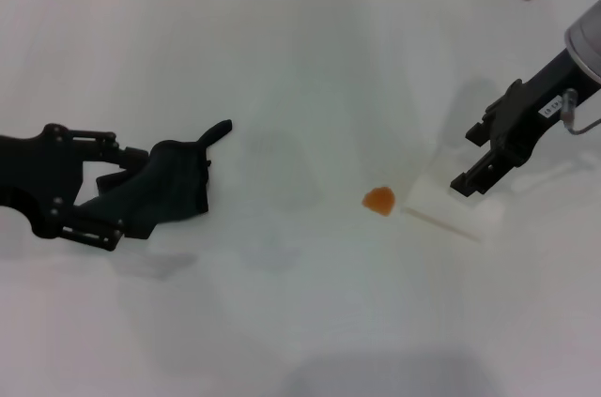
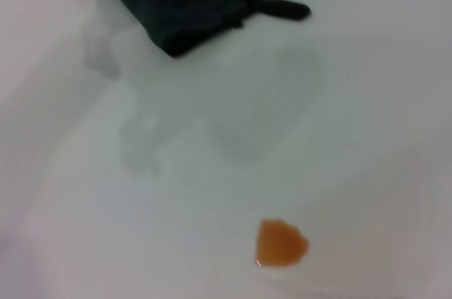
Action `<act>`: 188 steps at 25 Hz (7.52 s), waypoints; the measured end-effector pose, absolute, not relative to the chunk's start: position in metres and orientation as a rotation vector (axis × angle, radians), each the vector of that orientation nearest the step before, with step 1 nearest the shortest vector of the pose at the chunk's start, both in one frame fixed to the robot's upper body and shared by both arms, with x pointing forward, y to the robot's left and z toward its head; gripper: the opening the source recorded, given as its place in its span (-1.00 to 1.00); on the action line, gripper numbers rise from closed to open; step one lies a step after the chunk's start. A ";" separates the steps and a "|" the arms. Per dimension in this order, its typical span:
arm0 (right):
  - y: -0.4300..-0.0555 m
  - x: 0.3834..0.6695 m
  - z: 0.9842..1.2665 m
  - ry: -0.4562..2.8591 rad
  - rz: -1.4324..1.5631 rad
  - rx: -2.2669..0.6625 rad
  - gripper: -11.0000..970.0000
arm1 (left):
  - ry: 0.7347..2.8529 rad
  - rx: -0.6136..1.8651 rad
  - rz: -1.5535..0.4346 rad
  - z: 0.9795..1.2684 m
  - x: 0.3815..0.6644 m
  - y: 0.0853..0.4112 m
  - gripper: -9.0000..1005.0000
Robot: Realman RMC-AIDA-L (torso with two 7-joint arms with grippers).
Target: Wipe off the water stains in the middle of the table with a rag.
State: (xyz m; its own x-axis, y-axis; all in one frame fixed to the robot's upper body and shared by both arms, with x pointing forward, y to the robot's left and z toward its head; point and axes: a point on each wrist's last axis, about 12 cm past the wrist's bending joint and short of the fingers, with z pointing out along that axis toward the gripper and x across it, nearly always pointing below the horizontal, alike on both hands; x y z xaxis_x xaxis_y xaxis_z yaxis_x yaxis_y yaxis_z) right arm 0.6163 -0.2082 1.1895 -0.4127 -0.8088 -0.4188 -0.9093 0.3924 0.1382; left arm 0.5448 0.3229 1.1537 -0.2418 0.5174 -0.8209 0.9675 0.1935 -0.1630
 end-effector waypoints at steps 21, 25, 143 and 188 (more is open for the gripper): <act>-0.167 0.620 1.169 2.449 0.235 -1.763 0.64 | 1.834 1.406 -0.946 1.162 0.553 0.312 0.74; -0.164 0.619 1.160 2.441 0.176 -1.807 0.63 | 1.831 1.405 -0.946 1.161 0.553 0.310 0.74; -0.277 0.488 0.995 1.708 0.520 -0.688 0.70 | 1.840 1.380 -0.947 1.157 0.553 0.311 0.74; -0.365 0.488 1.062 1.732 0.613 -0.903 0.72 | 1.860 1.289 -0.923 1.146 0.548 0.316 0.74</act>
State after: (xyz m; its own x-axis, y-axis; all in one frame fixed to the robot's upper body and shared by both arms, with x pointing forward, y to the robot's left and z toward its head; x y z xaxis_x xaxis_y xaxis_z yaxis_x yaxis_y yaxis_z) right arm 0.4878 -0.3647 1.0623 -0.1751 -0.2785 -0.9444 -0.8106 0.5852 -0.0223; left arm 0.5475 0.3156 1.1460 -0.2749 0.4665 -0.8407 0.9517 0.2564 -0.1689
